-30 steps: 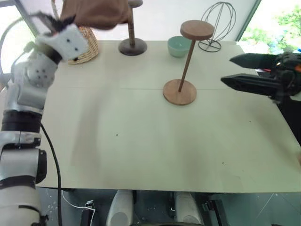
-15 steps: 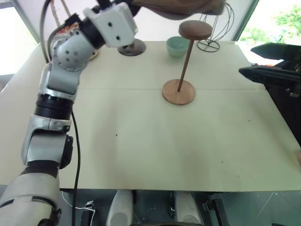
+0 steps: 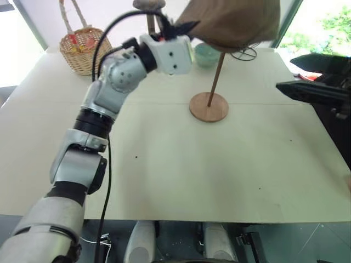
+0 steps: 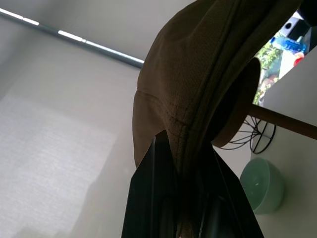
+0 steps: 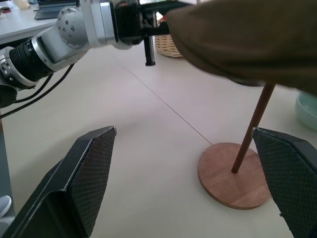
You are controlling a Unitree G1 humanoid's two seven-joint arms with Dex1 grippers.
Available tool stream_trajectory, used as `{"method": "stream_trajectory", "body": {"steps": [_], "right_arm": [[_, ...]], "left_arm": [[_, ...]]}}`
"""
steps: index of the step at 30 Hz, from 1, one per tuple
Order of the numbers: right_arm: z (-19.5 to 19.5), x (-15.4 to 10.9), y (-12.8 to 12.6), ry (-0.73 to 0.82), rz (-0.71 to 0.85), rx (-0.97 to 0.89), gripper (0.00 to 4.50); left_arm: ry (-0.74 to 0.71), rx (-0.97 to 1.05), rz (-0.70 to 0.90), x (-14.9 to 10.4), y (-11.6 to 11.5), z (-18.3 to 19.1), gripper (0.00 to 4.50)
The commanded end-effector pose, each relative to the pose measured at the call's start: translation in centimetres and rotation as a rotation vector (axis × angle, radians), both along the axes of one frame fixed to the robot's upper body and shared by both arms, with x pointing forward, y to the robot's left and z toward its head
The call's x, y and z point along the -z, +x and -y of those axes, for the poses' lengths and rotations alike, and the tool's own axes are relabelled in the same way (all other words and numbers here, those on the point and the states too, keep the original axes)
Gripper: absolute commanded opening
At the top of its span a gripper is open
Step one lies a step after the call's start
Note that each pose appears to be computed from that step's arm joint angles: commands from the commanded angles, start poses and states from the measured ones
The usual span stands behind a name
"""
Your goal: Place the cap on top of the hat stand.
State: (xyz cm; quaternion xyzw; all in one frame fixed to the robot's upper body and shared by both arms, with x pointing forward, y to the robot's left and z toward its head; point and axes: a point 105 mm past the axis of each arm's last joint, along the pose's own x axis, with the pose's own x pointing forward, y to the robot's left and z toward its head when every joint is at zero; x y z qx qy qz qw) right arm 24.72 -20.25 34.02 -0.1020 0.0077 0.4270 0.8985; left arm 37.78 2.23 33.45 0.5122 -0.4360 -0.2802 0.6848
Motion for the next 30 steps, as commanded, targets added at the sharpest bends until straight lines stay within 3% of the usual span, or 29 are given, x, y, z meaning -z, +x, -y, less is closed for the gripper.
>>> {"method": "stream_trajectory", "body": {"steps": [1,9,13,18,19,25,30], "right_arm": [[-0.2,-0.9,-0.8,0.007,0.057,-0.008,4.50],[-0.6,-0.6,-0.4,0.017,0.062,-0.008,4.50],[-0.7,0.0,-0.1,-0.002,0.055,0.001,4.50],[-0.5,0.2,0.2,-0.043,0.079,0.033,4.50],[-0.5,0.3,0.2,-0.047,0.084,0.039,4.50],[-1.0,1.5,0.5,-0.138,0.113,0.067,4.50],[-2.1,2.9,0.4,-0.261,0.174,0.070,4.50]], "left_arm": [[0.012,0.031,0.027,0.5,-0.8,0.4,0.05],[0.037,0.006,-0.021,2.5,-0.1,0.7,0.05],[0.039,0.026,-0.053,3.2,-0.5,0.8,1.63],[0.020,0.052,-0.120,2.5,-0.8,-0.1,4.26],[0.017,0.071,-0.151,2.3,-1.0,-0.5,4.48],[-0.014,0.106,-0.286,1.1,-2.1,-3.6,4.48],[-0.089,0.224,-0.654,-0.4,-2.9,-6.6,4.48]]}}
